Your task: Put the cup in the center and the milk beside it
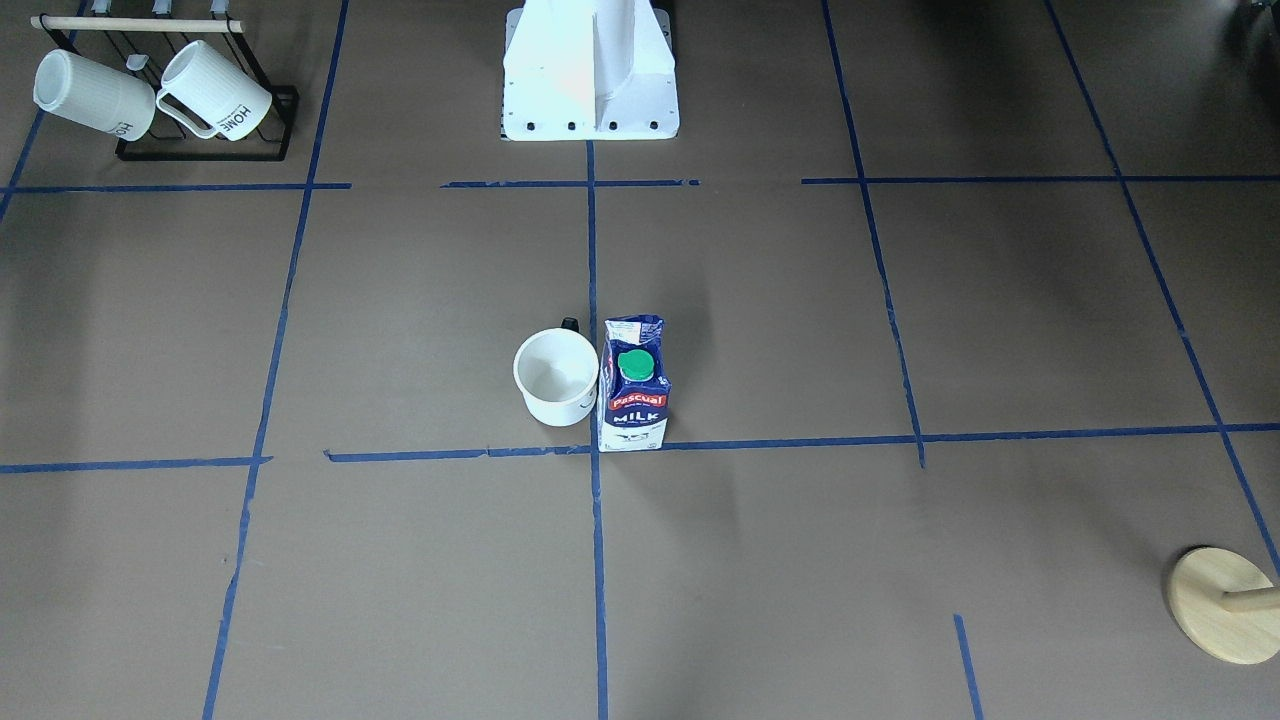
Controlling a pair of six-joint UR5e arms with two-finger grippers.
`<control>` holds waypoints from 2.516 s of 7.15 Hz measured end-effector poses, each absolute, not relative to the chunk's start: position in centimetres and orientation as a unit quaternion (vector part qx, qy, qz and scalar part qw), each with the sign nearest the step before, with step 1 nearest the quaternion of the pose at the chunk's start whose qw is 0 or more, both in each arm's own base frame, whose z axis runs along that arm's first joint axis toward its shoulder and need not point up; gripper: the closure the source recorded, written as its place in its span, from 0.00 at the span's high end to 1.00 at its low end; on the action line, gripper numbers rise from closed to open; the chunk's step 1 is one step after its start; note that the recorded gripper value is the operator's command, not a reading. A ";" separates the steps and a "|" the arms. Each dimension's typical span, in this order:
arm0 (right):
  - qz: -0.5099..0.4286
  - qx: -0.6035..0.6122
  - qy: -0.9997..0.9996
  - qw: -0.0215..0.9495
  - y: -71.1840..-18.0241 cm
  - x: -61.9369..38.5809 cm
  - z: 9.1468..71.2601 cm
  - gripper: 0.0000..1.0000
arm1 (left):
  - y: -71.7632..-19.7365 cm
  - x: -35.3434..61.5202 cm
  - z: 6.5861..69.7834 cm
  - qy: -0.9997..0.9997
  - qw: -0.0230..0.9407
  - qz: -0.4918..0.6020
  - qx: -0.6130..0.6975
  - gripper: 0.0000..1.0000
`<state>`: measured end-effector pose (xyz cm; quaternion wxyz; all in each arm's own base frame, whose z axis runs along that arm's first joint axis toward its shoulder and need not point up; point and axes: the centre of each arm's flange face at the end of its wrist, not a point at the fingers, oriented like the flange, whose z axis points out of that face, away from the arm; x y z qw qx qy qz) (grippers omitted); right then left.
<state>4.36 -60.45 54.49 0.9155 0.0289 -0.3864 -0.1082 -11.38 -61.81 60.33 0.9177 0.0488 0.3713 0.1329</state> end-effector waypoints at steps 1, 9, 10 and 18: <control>-0.115 0.030 -0.382 0.917 -60.7 3.9 54.0 1.00 | -61.6 -11.3 60.8 0.373 0.919 0.119 0.042 1.00; -0.123 0.035 -0.380 0.916 -58.8 2.6 61.5 1.00 | -61.9 -8.4 60.7 0.373 0.925 0.066 0.006 1.00; -0.122 0.033 -0.380 0.916 -58.6 2.7 61.8 1.00 | -61.0 -8.0 61.0 0.370 0.927 0.055 0.000 1.00; -0.116 0.030 -0.378 0.918 -57.4 3.4 63.0 1.00 | -57.4 -7.7 63.6 0.365 0.929 0.050 -0.016 1.00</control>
